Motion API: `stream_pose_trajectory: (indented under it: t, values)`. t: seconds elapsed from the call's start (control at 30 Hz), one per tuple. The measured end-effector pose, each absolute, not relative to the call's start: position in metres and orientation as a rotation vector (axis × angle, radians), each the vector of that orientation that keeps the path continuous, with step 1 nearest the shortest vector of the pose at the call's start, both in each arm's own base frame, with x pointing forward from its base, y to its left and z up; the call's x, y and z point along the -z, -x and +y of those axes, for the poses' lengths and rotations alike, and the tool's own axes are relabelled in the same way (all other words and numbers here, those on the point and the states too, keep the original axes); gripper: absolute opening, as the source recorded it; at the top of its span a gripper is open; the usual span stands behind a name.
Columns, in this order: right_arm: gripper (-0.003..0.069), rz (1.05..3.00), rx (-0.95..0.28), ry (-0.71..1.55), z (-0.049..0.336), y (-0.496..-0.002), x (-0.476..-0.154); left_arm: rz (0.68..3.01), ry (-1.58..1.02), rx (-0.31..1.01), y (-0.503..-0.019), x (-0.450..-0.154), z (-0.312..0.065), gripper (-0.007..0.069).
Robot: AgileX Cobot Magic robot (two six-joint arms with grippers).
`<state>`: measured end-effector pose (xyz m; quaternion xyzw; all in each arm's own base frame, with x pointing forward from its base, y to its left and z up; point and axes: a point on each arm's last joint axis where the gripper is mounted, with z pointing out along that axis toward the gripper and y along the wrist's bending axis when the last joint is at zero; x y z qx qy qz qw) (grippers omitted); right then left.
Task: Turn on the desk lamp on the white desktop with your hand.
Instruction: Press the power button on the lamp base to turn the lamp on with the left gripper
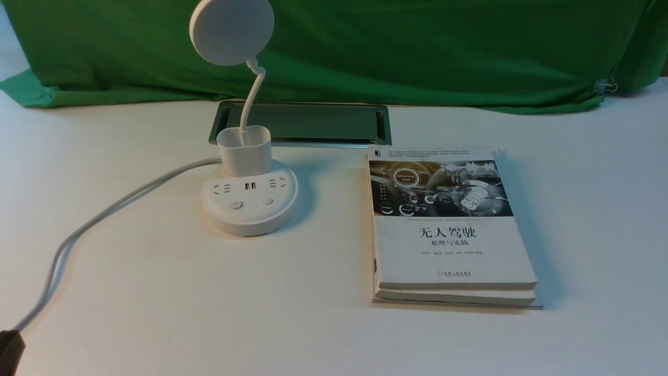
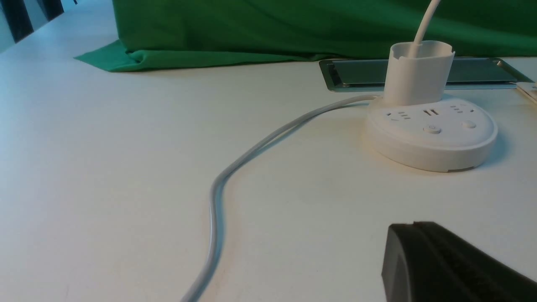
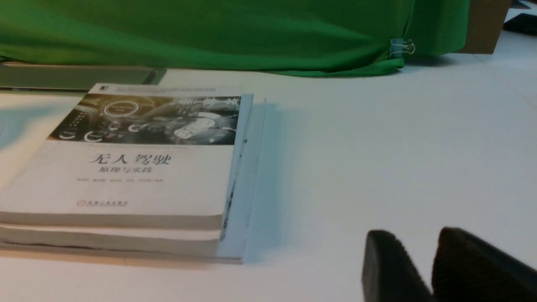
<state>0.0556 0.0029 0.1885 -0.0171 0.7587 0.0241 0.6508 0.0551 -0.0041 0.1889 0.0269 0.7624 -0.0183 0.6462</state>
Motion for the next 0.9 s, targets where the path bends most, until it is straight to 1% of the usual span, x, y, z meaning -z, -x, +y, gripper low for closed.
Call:
stream_pose_trajectory:
  t: [0.37,0.47,0.57,0.9]
  values:
    - [0.0238,1.724,-0.055,0.039,0.003,-0.056,-0.188,1.735,-0.065,0.038,-0.055,-0.189,-0.004,0.0001]
    - [0.0238,1.724,-0.055,0.039,0.003,-0.056,-0.188,1.718,-0.069,0.032,-0.055,-0.19,-0.004,0.0001]
    - [0.0238,1.724,-0.054,0.04,0.003,-0.056,-0.188,1.642,-0.063,0.029,-0.056,-0.197,-0.004,0.0001]
    - [0.0238,1.724,-0.055,0.039,0.003,-0.056,-0.188,1.043,-0.021,0.0,-0.044,-0.25,0.0,0.0001]
